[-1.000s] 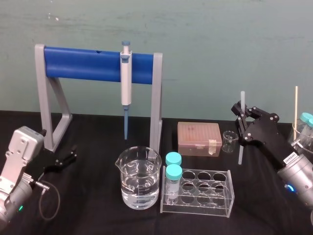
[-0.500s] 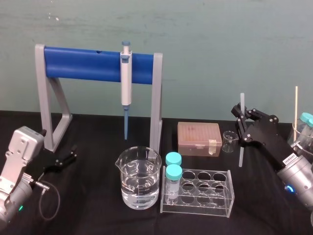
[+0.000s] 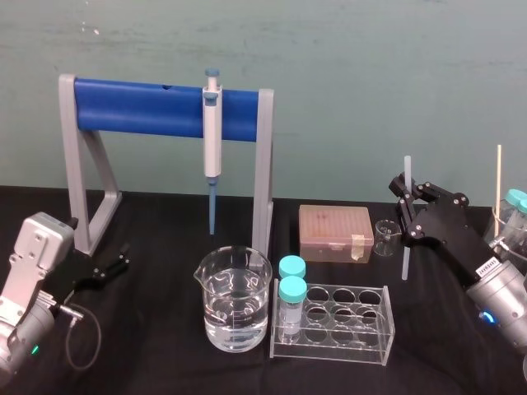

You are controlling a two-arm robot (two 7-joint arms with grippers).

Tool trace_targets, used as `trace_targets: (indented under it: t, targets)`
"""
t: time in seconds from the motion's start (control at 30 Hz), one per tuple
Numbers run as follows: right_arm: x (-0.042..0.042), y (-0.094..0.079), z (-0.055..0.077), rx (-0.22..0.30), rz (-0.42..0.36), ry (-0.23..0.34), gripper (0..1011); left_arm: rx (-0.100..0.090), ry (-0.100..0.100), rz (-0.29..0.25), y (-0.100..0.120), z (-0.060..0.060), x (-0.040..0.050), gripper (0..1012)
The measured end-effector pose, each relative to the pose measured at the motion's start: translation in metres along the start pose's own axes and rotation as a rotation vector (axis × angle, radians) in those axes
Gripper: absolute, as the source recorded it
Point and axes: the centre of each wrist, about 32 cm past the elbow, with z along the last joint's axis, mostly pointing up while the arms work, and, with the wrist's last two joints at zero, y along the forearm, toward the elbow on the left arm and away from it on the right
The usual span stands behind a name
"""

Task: Pick up the stirring rod with one hand, then place it down.

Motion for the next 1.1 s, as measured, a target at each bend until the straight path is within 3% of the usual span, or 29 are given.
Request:
trace_targets:
  t: [1.1]
  targets:
    - [0.0002,-0.0001,-0.0002,0.001,0.002,0.000,71,0.000,0.000,0.000,0.0000,0.0000,0.0000,1000]
